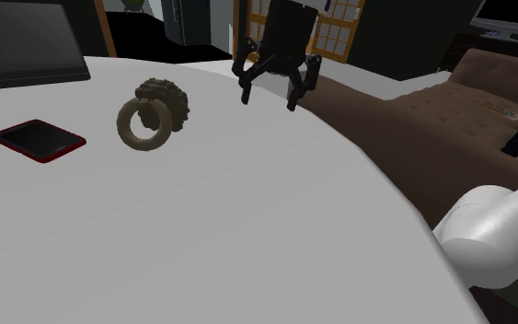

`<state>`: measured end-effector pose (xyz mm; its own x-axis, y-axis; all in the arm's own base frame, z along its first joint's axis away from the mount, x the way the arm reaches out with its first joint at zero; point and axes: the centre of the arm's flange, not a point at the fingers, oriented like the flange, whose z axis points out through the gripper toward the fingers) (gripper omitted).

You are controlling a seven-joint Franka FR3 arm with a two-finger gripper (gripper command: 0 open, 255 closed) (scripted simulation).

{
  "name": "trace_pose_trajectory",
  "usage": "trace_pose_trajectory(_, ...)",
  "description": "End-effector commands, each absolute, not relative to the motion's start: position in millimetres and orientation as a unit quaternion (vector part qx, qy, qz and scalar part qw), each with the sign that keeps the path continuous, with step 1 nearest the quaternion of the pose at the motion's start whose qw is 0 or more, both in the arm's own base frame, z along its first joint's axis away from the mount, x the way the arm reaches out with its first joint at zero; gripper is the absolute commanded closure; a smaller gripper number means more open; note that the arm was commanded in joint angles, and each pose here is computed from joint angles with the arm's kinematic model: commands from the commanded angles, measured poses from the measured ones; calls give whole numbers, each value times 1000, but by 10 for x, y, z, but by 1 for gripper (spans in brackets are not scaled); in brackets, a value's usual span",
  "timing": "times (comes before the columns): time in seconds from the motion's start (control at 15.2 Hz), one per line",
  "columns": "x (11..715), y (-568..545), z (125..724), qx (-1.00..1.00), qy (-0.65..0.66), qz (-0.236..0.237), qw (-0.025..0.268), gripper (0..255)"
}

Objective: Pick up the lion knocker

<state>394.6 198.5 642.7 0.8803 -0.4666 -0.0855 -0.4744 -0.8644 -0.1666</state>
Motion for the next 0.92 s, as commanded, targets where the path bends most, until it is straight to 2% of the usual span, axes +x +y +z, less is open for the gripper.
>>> trace_pose_trajectory(0.0,4100,2218,6452,-958,269,24,95,0)
trace_pose_trajectory(0.86,5278,3339,6687,-904,412,34,112,0)
